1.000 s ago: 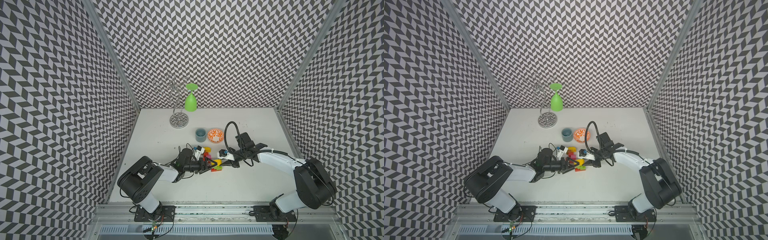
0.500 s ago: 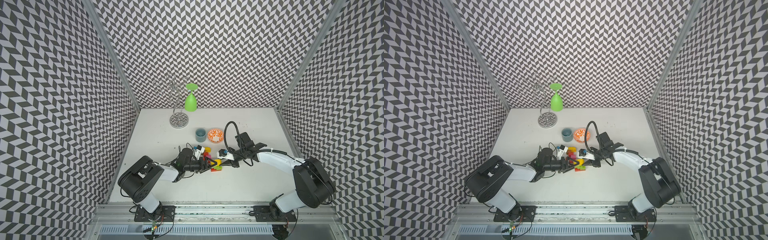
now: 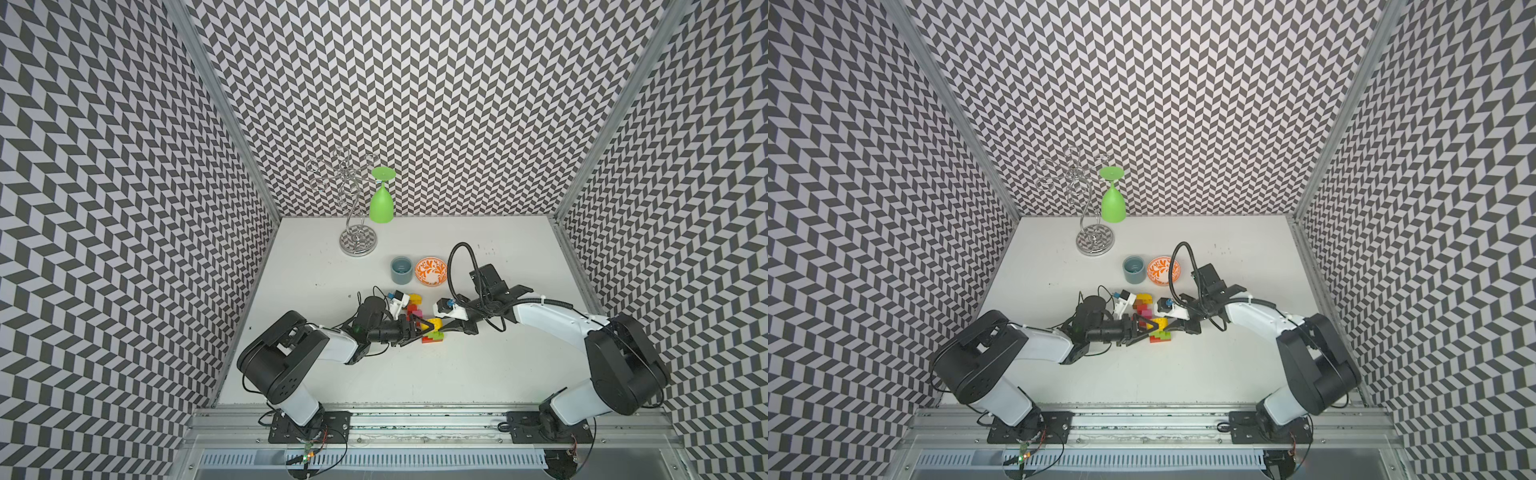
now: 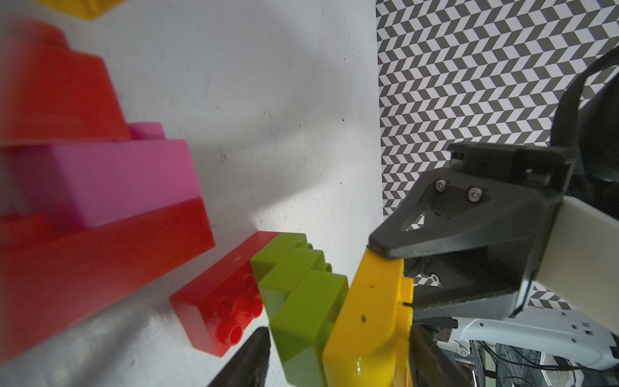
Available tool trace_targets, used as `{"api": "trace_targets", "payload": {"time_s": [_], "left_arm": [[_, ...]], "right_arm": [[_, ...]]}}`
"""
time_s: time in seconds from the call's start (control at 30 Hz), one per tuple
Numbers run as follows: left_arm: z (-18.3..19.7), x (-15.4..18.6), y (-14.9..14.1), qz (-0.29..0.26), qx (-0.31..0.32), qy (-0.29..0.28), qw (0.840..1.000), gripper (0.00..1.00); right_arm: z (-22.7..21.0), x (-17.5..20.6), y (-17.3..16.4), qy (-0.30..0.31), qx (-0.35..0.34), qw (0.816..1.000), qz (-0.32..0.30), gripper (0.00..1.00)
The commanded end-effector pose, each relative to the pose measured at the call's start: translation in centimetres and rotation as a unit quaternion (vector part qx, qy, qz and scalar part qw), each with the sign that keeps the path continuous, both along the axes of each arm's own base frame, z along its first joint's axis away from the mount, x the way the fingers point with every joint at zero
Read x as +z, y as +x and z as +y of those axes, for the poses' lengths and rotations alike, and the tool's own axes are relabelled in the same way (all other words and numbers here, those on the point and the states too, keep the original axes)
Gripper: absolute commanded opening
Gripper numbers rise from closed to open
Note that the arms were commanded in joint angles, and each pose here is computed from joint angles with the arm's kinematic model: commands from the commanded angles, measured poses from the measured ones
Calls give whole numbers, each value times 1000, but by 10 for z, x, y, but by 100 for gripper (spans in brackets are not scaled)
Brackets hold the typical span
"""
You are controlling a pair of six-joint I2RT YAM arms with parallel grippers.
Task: Assemble the letter s with lego
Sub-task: Assemble the lego brick with the lego brick.
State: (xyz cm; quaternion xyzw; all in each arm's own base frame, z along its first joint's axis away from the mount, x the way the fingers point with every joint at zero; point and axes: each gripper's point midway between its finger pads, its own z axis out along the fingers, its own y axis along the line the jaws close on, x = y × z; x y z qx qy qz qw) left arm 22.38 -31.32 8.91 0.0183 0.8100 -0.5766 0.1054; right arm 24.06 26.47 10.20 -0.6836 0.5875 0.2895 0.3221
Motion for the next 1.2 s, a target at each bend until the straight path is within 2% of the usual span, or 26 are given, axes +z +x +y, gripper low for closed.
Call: {"api": "trace_targets", "payload": {"time_s": [0.0,0.33,0.8,1.17], "left_arm": [[-4,5,4,-11,1,-6,1000,66],[-3,4,4,-11,2,-4,1000,68],[-3,4,8,-11,9,-3,1000,64],[-3,12,12,-17,15,-7,1000,70]], "right_arm": [[-1,1,5,-9,2,1000,-11,9],[-3,5,9,-17,-3,1000,-21,9],[-3,5,9,-19,-4,1000,-22,8],[-4,10,8,-20,-1,999,-28,8]]}}
